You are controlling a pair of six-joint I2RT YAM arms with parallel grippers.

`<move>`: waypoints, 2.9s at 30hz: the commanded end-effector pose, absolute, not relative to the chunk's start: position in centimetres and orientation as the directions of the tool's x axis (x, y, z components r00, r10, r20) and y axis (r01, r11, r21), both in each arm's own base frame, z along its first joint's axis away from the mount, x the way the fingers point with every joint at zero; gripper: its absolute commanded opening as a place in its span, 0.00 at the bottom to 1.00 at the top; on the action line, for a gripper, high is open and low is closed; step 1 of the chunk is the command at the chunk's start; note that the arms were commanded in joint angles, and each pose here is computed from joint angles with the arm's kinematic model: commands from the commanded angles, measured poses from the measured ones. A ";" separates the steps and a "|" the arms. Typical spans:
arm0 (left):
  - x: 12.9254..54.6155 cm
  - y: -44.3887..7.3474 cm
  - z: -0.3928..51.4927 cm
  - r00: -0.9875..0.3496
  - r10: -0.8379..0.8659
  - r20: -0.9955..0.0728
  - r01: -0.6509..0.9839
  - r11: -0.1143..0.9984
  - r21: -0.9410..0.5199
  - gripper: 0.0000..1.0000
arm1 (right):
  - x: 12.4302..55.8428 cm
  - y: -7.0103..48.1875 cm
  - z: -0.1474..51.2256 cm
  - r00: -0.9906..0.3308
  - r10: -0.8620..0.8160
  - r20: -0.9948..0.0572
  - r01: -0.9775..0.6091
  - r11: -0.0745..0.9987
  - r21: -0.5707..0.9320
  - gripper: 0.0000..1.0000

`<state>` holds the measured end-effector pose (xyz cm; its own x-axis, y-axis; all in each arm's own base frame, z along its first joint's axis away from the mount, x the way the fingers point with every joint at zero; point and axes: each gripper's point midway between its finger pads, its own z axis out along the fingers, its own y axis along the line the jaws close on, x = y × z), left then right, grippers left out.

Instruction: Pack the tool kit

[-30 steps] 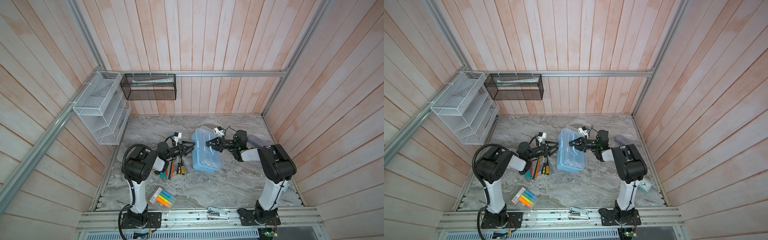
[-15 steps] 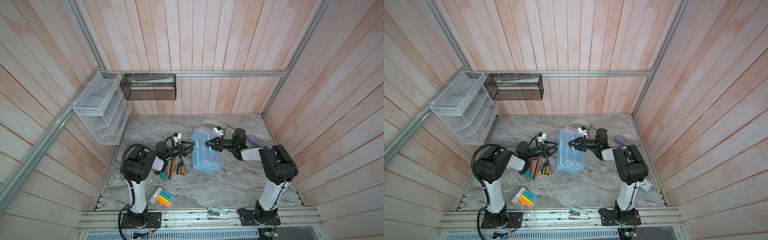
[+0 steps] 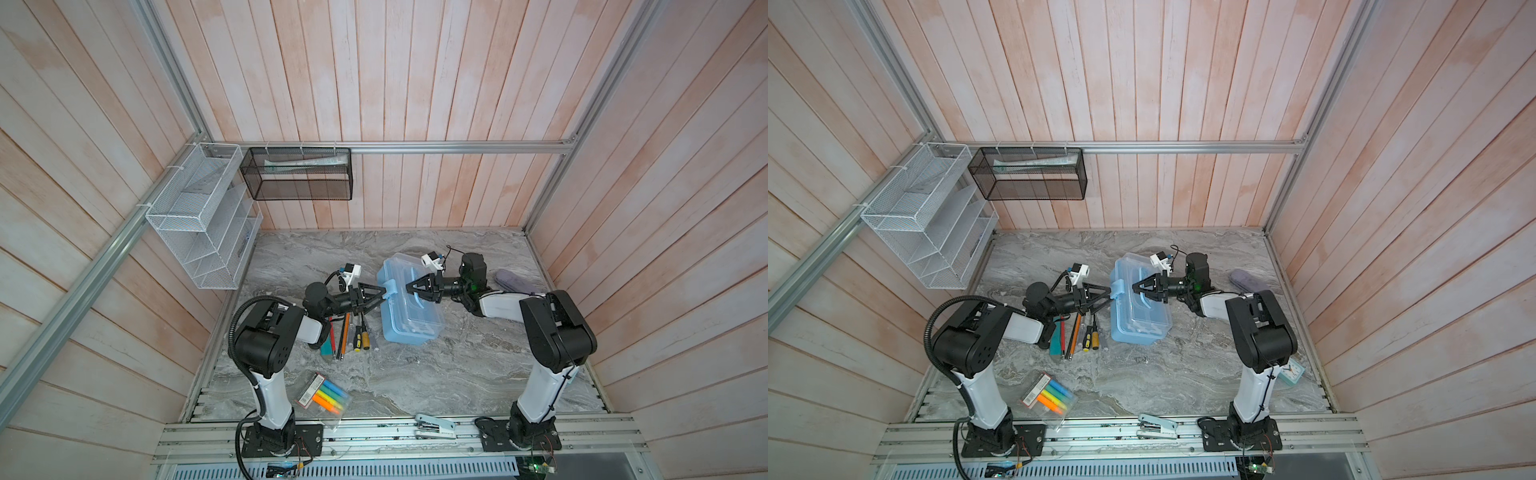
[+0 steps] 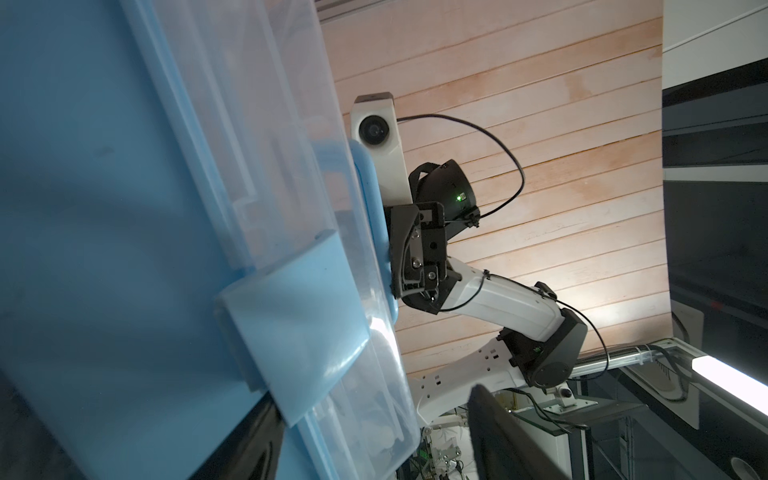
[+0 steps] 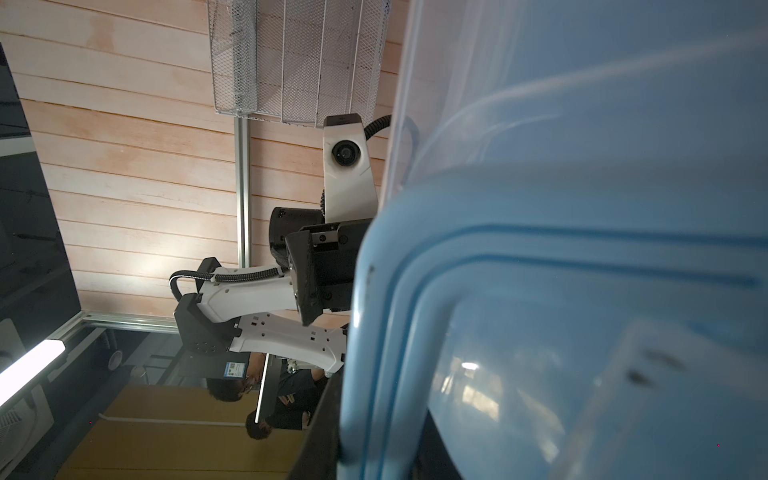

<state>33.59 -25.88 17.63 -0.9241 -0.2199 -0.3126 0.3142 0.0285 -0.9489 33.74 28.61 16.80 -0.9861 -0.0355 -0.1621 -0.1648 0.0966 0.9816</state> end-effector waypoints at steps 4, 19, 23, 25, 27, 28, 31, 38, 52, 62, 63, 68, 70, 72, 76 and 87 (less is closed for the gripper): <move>35.3 -24.5 18.9 -0.822 -0.240 -0.516 0.466 0.237 -0.852 0.75 | 36.0 25.1 7.4 -0.977 0.134 -0.168 -0.089 0.460 0.884 0.00; 36.9 -23.7 19.0 -0.793 -0.255 -0.553 0.455 0.357 -0.816 0.80 | 37.9 24.1 8.0 -0.949 -0.001 -0.315 -0.204 0.764 0.612 0.00; 36.9 -24.3 19.4 -0.791 -0.248 -0.559 0.464 0.352 -0.813 0.80 | 37.5 25.5 10.2 -0.936 -0.009 -0.351 -0.263 0.678 0.686 0.00; 36.9 -24.7 19.8 -0.791 -0.243 -0.562 0.473 0.340 -0.813 0.82 | 36.8 26.6 12.1 -0.932 -0.014 -0.363 -0.303 0.583 0.754 0.00; 36.9 -25.1 20.2 -0.792 -0.238 -0.563 0.480 0.328 -0.814 0.83 | 36.0 27.5 13.6 -0.937 -0.025 -0.349 -0.316 0.491 0.812 0.00; 37.0 -25.4 20.3 -0.792 -0.234 -0.564 0.484 0.322 -0.814 0.84 | 35.6 27.8 14.5 -0.938 -0.028 -0.345 -0.322 0.436 0.840 0.00; 37.1 -26.0 20.5 -0.796 -0.222 -0.564 0.489 0.313 -0.814 0.86 | 34.5 28.3 17.1 -0.939 -0.020 -0.344 -0.335 0.290 0.897 0.00; 37.3 -27.2 20.2 -0.806 -0.201 -0.556 0.488 0.305 -0.818 0.87 | 33.1 27.9 20.9 -0.950 0.001 -0.313 -0.310 0.121 0.943 0.00; 37.3 -29.8 20.0 -0.823 -0.174 -0.540 0.494 0.249 -0.833 0.87 | 32.1 27.7 22.9 -0.952 -0.001 -0.307 -0.306 0.069 0.949 0.00; 37.9 -32.0 20.0 -0.838 -0.140 -0.527 0.500 0.188 -0.845 0.87 | 32.0 27.7 22.0 -0.953 -0.003 -0.302 -0.301 0.085 0.950 0.00; 38.0 -32.3 20.1 -0.839 -0.138 -0.527 0.502 0.180 -0.846 0.87 | 32.0 27.8 22.0 -0.953 -0.002 -0.303 -0.302 0.086 0.949 0.00; 38.1 -33.2 20.8 -0.847 -0.134 -0.514 0.500 0.128 -0.857 0.87 | 32.5 27.7 21.5 -0.949 0.006 -0.315 -0.311 0.126 0.942 0.01; 38.2 -33.4 21.2 -0.845 -0.137 -0.517 0.504 0.121 -0.855 0.87 | 32.7 27.6 21.3 -0.947 0.011 -0.322 -0.317 0.155 0.936 0.18; 38.2 -33.6 21.4 -0.844 -0.135 -0.519 0.506 0.118 -0.854 0.87 | 33.1 27.4 21.1 -0.941 0.029 -0.338 -0.327 0.188 0.926 0.29; 38.2 -33.8 21.7 -0.843 -0.133 -0.522 0.510 0.113 -0.853 0.87 | 33.5 27.1 21.0 -0.930 0.044 -0.364 -0.344 0.241 0.908 0.46; 37.9 -34.6 22.6 -0.843 -0.122 -0.524 0.514 0.107 -0.851 0.86 | 34.3 24.7 20.2 -0.910 0.087 -0.405 -0.336 0.415 0.845 0.57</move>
<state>38.34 -33.46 19.96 -0.8785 -0.1428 -0.4560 0.4338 0.1618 -0.8864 34.21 25.85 20.82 -0.9160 0.0791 -0.3933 -0.3465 0.3379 0.8751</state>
